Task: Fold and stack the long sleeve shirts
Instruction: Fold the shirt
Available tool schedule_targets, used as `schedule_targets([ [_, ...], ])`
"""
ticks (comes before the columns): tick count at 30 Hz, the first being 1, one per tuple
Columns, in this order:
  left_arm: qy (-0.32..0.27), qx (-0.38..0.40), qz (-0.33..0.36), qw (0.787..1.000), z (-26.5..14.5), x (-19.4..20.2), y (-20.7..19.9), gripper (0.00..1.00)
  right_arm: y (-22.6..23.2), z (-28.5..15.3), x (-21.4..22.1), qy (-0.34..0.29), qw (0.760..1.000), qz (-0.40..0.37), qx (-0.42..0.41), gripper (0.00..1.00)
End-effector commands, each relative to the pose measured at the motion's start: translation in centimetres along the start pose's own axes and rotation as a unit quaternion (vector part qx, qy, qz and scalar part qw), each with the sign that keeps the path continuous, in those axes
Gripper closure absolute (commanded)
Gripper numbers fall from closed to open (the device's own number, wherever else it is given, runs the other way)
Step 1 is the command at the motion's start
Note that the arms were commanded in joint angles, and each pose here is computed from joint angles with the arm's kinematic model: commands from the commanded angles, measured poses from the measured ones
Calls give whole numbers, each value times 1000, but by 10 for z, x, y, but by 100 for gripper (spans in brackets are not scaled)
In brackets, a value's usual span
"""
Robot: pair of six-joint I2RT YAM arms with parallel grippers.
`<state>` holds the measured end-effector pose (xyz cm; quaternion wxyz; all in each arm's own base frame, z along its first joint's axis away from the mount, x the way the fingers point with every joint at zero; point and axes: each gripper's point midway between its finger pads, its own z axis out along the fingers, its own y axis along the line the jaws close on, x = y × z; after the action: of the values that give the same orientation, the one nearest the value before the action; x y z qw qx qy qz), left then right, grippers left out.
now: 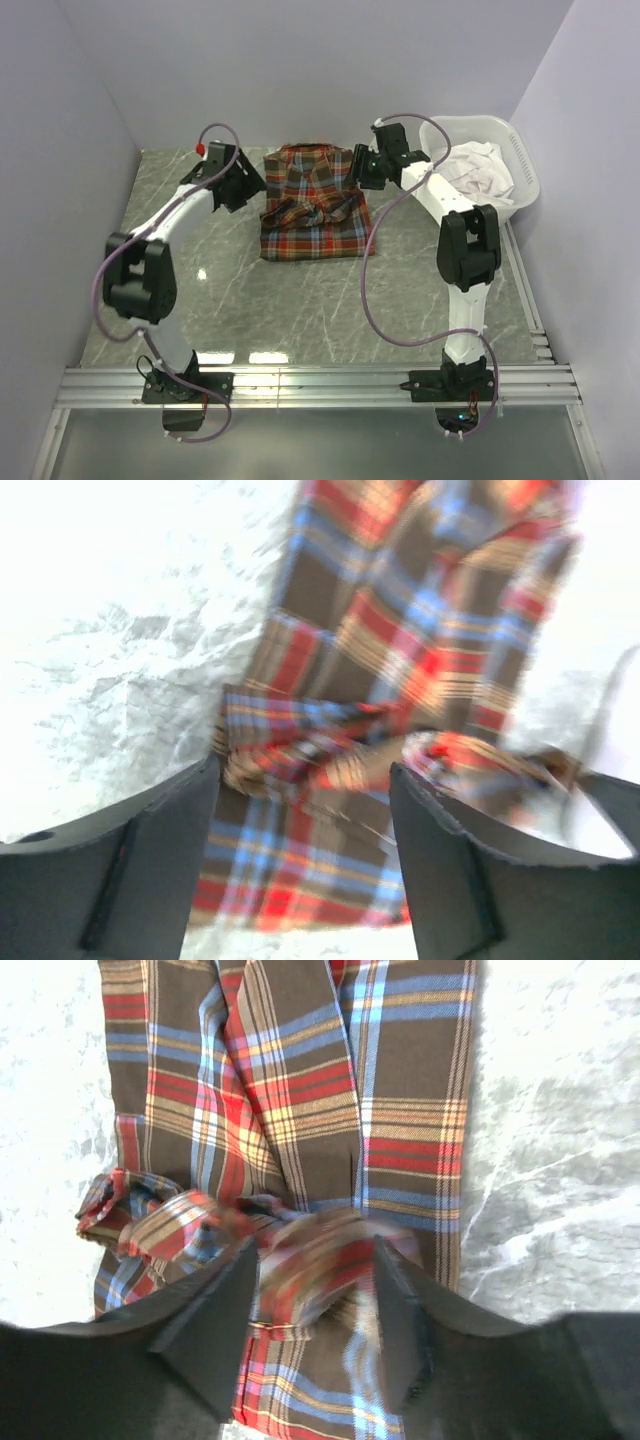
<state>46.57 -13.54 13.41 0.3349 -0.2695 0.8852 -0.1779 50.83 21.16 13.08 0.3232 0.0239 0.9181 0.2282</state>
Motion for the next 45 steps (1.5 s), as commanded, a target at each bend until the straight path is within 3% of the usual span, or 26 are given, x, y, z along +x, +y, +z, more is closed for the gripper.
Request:
schedule_targets([
  [1, -49, 29, -21, 998, -41, -18, -9, 24, 18, -40, -41, -74, 997, -30, -13, 39],
  [7, -45, 62, 7, 997, -71, 16, -17, 22, 28, -72, -47, -124, 991, -43, -22, 33],
  [12, -25, 47, 47, 997, -62, 57, -16, 28, 28, -63, -3, -76, 995, -67, -9, 36],
  [16, 2, 26, 55, 998, -40, 80, -5, 35, 35, -43, 36, -42, 996, -75, -12, 44],
  [24, 35, -13, 72, 997, -15, 113, 18, 44, 25, 13, 70, 5, 998, -62, -5, 69],
  [30, 46, -41, 75, 995, -6, 126, 35, 45, 30, 55, 58, 15, 998, -62, -12, 70],
  [36, 48, -52, 78, 994, -4, 131, 44, 45, 43, 84, 13, -26, 997, -63, -25, 64],
  [41, 46, -56, 78, 994, -5, 132, 48, 45, 52, 76, -29, -65, 995, -68, -31, 59],
  [45, 50, -58, 75, 994, -5, 134, 49, 45, 77, 31, -38, -77, 990, -94, -70, 58],
])
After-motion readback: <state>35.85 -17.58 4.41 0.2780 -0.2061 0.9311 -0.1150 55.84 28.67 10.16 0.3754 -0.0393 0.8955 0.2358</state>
